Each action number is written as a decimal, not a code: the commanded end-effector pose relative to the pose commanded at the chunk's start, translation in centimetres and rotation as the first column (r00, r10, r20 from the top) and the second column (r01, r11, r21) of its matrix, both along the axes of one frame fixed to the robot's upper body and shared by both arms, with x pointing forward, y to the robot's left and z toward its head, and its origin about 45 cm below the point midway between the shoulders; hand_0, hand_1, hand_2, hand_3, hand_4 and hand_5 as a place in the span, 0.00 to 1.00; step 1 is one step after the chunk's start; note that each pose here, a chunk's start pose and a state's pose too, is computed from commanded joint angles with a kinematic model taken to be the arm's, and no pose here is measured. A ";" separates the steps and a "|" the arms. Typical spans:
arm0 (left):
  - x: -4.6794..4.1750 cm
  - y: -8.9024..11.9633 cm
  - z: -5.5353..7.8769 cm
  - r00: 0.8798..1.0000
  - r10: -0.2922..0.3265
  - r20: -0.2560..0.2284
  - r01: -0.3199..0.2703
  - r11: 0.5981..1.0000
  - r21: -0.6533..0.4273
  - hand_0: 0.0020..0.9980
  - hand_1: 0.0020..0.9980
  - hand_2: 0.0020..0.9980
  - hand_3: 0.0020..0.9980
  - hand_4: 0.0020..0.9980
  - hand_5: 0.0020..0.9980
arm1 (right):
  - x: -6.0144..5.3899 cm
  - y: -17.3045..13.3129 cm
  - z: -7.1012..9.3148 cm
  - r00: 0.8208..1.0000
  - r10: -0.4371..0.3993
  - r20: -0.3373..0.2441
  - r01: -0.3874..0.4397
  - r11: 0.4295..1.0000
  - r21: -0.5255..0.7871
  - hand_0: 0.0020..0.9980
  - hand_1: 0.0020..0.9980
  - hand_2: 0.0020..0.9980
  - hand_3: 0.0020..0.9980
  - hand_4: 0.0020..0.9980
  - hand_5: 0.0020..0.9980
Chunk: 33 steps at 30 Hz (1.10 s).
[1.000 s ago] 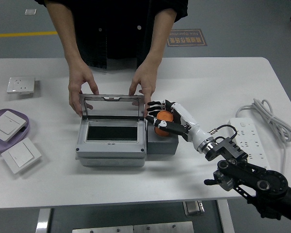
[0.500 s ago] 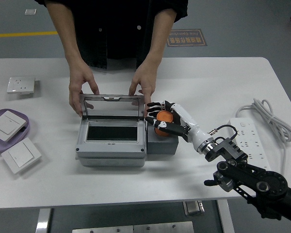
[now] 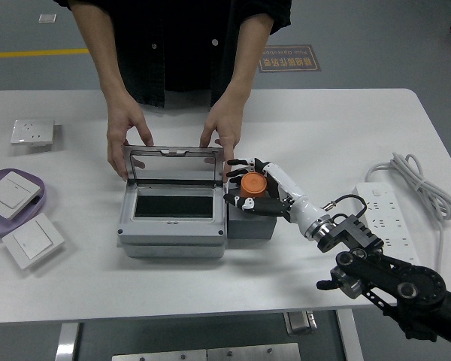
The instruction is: Pick up the cylinder from the cube,place it in the box,flap close box
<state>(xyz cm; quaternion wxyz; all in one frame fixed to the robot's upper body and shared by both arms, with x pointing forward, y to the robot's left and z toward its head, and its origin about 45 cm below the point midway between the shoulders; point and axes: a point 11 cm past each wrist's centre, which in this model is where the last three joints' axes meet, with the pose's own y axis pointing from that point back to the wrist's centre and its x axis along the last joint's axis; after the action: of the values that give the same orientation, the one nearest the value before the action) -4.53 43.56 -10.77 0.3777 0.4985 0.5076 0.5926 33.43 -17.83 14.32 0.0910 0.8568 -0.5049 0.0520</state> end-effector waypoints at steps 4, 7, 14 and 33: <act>0.02 0.1 0.0 1.000 -0.002 0.001 0.002 1.000 0.007 0.77 0.75 0.74 0.82 0.70 0.34 | 0.0 0.0 0.0 1.000 -0.002 -0.002 0.002 1.000 -0.001 0.78 0.71 0.70 0.78 0.80 0.00; 0.09 0.1 0.0 1.000 -0.002 0.005 0.002 1.000 0.009 0.76 0.75 0.73 0.81 0.70 0.34 | 0.0 -0.1 0.0 1.000 -0.009 -0.003 0.009 1.000 0.007 0.78 0.71 0.70 0.77 0.78 0.00; 0.28 0.2 0.0 1.000 -0.001 0.015 0.000 1.000 0.013 0.76 0.75 0.73 0.81 0.69 0.34 | 0.1 -0.2 0.2 1.000 -0.025 0.000 0.025 0.999 0.024 0.77 0.71 0.69 0.76 0.75 0.01; 0.71 0.5 0.1 0.999 -0.001 0.034 0.000 1.000 0.027 0.75 0.74 0.73 0.80 0.70 0.34 | 0.0 -0.1 0.1 1.000 -0.031 -0.006 0.031 1.000 -0.008 0.63 0.57 0.53 0.49 0.03 0.00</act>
<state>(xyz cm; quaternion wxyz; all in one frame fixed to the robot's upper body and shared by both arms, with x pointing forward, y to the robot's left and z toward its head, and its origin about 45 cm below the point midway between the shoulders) -3.82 44.05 -10.66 0.3794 0.4937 0.4930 0.6077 33.48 -17.92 14.43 0.0967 0.8488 -0.5174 0.0499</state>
